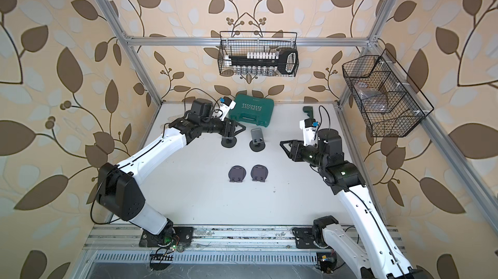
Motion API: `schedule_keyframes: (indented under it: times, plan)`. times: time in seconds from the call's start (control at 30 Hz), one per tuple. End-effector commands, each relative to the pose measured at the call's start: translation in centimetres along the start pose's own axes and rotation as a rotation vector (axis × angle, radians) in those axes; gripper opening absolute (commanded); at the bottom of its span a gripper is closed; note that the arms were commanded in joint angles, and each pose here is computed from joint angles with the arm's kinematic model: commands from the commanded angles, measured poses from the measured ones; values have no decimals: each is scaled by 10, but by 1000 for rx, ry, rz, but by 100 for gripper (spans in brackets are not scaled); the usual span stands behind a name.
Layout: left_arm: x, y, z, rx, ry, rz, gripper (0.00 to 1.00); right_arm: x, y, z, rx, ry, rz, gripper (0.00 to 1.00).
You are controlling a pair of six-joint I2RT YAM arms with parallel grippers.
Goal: Open the phone stand
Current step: Pick up the phone stand at the center of the board.
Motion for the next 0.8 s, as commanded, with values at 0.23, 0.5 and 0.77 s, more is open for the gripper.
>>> schedule_keyframes:
  times: [0.23,0.5,0.77]
  plan:
    - [-21,104,5,-176,-6,88,68,9,18,8,-84,75,47,56]
    - [-6,144,38,-280,-25,18,65,21,23,14,-61,28,32,98]
    - [11,148,62,-239,-56,-27,64,51,30,23,-67,-29,117,95]
Point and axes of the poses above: each gripper's point midway between its finger pads, its own x axis out along the fingers, its own z axis along the line the jaws close on, y = z × x, the point moved 7 cm from there along -x, back along the fingers, and after that the axes turned 11 degrees about -x, right-handed, at the moved point
